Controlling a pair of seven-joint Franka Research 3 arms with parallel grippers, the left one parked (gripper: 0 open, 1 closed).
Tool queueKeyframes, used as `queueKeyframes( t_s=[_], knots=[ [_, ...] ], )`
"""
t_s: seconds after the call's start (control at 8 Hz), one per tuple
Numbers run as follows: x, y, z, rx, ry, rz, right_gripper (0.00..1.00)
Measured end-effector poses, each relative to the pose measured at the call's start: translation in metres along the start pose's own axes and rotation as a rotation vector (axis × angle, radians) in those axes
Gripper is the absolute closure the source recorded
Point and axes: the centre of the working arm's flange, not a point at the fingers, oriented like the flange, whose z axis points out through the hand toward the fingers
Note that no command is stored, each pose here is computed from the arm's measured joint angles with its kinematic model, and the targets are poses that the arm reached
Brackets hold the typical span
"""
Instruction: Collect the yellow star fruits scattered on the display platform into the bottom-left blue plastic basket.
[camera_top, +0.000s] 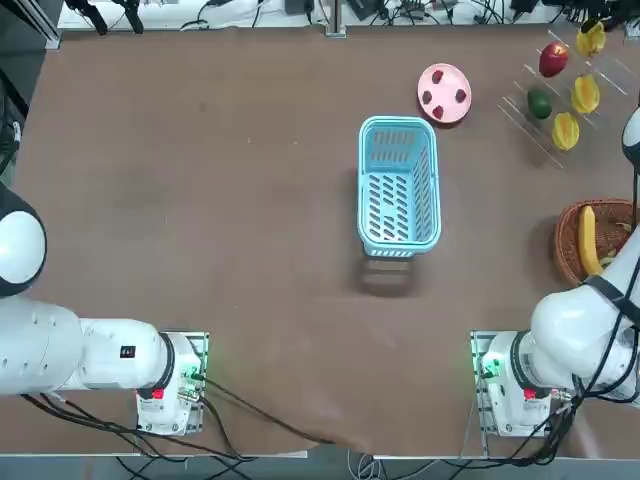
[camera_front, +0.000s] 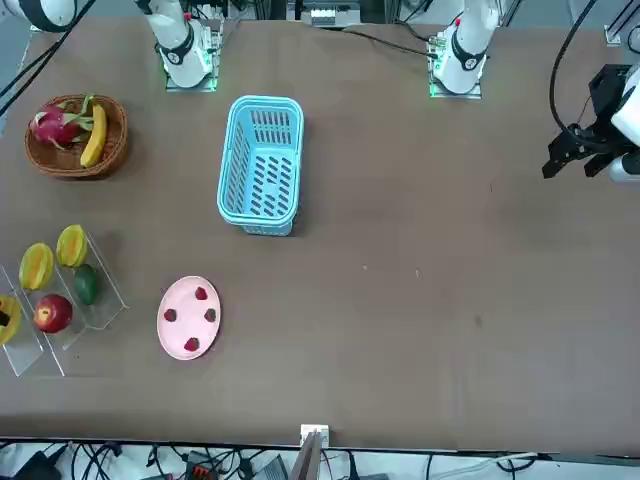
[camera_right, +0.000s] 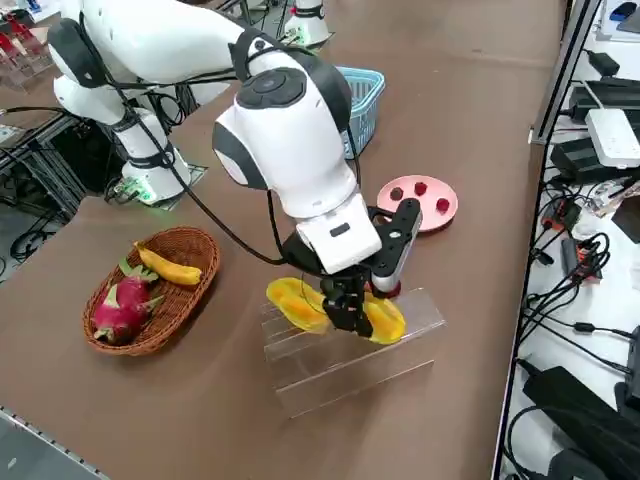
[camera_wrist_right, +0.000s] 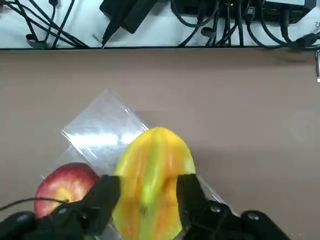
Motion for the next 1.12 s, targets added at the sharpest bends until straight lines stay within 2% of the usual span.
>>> queueKeyframes(
  t_s=[0.12,0.25,0.5,0.88,1.12],
  knots=[
    [0.002,-0.001,-0.005,0.002,0.000,-0.001,0.59],
    [0.002,0.000,-0.007,0.002,0.000,0.000,0.73],
    [0.002,0.001,-0.007,0.001,0.001,0.000,0.79],
    [0.001,0.000,-0.008,0.007,-0.013,-0.001,0.79],
    [-0.002,-0.008,-0.020,0.047,-0.099,0.000,0.79]
  ],
)
